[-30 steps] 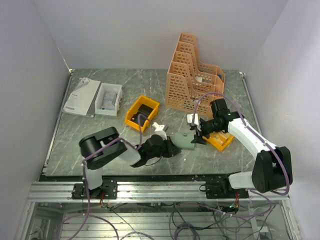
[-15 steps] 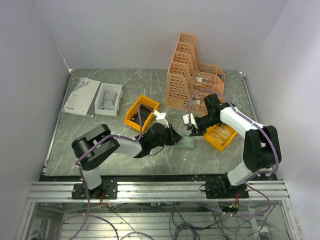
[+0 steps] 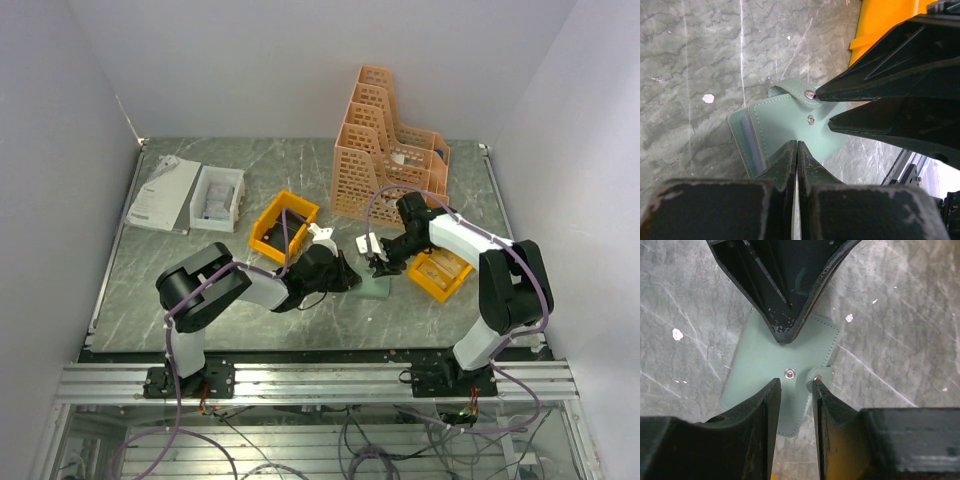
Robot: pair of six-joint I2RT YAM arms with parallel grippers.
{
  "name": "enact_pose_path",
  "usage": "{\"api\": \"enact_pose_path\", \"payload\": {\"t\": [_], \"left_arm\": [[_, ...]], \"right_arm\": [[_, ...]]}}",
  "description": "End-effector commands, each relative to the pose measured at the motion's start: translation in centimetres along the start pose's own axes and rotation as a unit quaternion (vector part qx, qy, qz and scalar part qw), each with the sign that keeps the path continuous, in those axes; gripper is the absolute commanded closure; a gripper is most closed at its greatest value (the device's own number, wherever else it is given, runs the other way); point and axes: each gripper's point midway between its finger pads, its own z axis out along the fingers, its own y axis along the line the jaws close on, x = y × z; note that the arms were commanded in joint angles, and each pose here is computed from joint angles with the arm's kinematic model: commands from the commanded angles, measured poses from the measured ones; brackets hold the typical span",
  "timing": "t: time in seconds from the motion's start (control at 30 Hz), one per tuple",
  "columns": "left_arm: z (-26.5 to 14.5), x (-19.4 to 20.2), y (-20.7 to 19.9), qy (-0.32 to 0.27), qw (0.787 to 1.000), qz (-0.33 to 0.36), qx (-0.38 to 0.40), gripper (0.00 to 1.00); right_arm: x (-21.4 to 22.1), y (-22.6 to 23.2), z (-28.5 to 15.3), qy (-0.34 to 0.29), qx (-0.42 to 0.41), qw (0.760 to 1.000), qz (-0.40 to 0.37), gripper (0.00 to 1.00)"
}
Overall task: Put the credit cards into the card holder
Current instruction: Close the card holder at the center of the board.
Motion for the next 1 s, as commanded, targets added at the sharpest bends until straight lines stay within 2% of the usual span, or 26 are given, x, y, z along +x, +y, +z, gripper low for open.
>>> {"api": "enact_pose_path", "payload": {"t": [0.0,0.27,0.73,0.97], "left_arm": [[0.2,0.3,0.3,0.007,1.0,-0.001,0.002,0.93],[0.0,0.5,0.9,0.006,1.0,-0.007,0.0,0.93],[-0.1,0.6,0.8,0.006,1.0,-0.01,0.004,0.93],[-0.1,0.5,0.8,0.006,1.0,-0.011,0.004,0.93]], "right_arm": [[0.6,0.0,0.7,0.012,-0.006,1.0,0.002,0.68],[0.8,-0.5,1.2,0.022,-0.003,1.0,0.008,0.75],[0.6,-1.0,1.1,0.023,0.01,1.0,0.001,0.77],[0.7,-0.7,1.2,0.025,-0.002,1.0,0.004,0.94]]}}
